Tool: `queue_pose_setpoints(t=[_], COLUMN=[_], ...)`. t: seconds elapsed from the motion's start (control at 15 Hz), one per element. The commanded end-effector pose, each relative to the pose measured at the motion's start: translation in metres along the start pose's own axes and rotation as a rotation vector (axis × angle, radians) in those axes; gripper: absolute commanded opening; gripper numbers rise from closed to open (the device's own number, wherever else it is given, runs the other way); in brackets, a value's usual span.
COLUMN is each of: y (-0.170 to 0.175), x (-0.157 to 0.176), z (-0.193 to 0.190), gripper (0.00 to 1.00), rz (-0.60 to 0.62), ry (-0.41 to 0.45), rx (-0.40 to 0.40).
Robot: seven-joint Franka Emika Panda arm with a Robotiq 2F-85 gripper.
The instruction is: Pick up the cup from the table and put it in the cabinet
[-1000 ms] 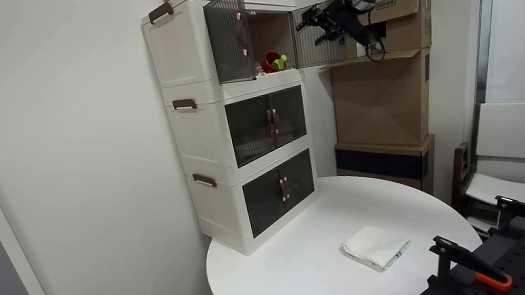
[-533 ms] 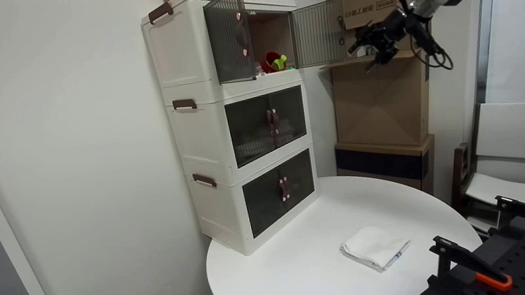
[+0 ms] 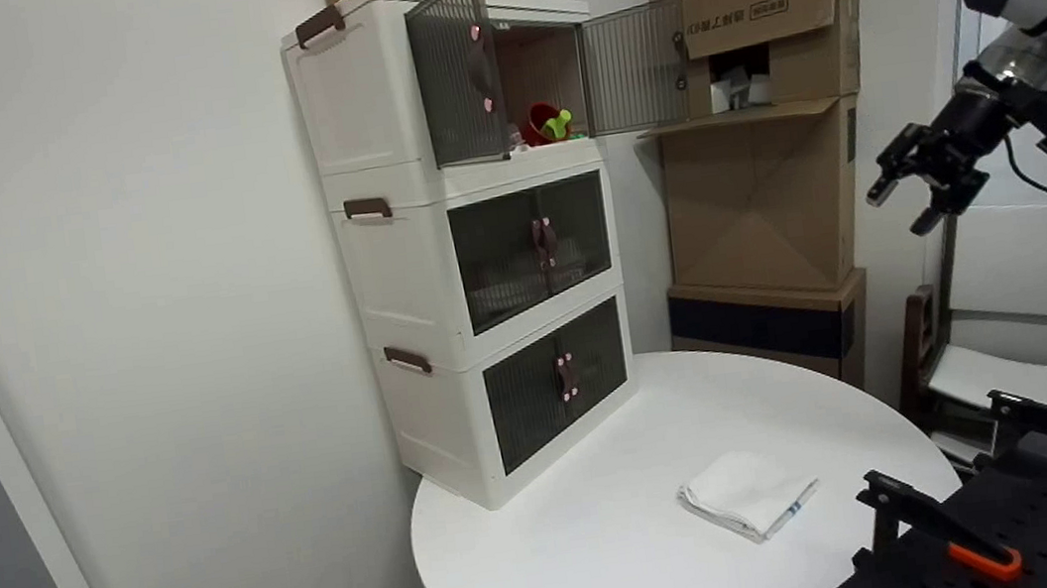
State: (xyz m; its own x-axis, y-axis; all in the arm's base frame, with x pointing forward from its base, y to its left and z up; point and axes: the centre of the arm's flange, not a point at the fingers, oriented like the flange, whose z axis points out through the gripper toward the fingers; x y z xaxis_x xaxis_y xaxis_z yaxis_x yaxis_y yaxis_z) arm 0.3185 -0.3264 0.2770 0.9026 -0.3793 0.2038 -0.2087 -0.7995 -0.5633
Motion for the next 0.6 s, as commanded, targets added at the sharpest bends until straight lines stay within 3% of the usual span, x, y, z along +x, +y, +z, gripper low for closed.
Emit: queue_pose_setpoints(t=[0.0, 0.13, 0.53], y=[0.011, 0.018, 0.016], x=[-0.008, -0.017, -0.017], z=[0.004, 0.011, 0.014], gripper=[1.00, 1.00, 1.00], rz=[0.008, 0.013, 0.004], ry=[0.008, 0.024, 0.010], rx=[-0.038, -0.084, -0.110])
